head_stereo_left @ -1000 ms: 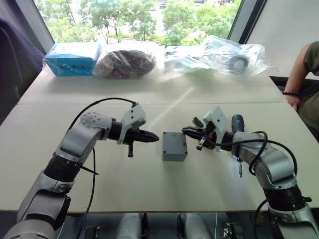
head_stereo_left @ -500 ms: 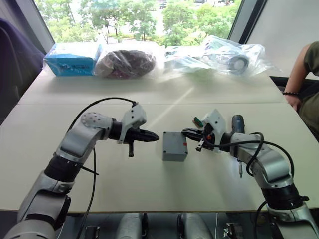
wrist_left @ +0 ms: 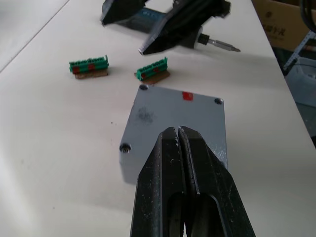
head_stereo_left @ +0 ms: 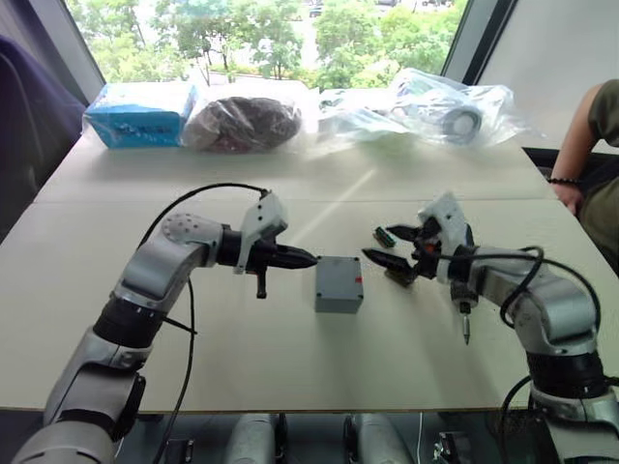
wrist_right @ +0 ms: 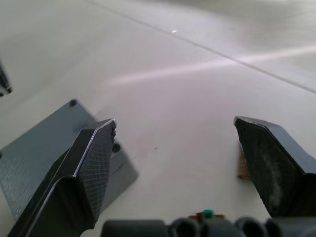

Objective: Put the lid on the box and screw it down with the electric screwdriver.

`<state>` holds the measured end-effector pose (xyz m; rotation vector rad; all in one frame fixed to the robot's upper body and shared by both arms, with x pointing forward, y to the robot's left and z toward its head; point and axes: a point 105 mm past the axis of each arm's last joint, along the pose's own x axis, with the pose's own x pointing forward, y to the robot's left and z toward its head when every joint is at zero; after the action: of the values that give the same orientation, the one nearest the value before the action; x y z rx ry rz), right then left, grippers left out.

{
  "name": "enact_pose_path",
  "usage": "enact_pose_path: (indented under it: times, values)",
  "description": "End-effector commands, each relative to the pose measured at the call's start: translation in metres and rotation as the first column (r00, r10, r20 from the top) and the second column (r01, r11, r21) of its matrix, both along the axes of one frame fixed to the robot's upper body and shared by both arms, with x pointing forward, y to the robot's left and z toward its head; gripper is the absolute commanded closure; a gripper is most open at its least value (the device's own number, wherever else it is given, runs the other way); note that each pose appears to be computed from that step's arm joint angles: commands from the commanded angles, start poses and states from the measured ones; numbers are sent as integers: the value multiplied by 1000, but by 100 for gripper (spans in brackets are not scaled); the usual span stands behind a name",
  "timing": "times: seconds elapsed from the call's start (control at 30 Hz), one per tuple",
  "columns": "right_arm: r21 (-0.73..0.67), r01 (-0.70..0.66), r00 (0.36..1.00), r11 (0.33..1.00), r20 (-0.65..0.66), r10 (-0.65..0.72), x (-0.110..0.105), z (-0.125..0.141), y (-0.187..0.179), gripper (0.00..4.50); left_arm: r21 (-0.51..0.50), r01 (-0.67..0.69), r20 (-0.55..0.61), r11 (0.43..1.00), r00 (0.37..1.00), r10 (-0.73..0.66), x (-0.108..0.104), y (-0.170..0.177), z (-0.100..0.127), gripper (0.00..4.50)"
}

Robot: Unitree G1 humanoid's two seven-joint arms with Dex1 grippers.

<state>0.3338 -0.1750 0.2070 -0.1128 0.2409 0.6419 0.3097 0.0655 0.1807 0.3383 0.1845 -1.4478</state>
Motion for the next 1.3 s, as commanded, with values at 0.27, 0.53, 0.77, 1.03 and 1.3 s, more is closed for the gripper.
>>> enact_pose_path:
  times: [0.27, 0.53, 0.77, 1.03, 1.3]
  values:
    - [-163, 330, 821, 930, -437, -368, -25, -10, -94, 25, -17, 211, 165, 977, 965, -205, -25, -28, 29, 450]
    - [-184, 312, 671, 932, -653, -353, -35, -38, -106, 25, -26, 281, 199, 959, 942, -270, -37, -43, 28, 450]
    - [-217, 296, 609, 930, -707, -358, -26, -50, -100, 25, -44, 252, 182, 967, 953, -241, -44, -42, 23, 450]
    - [-284, 252, 548, 925, -746, -378, -24, -67, -97, 25, -78, 191, 155, 978, 972, -177, -44, -38, 22, 450]
    - [-336, 182, 536, 924, -754, -380, -20, -83, -94, 111, -87, 146, 137, 985, 982, -134, -42, -37, 18, 450]
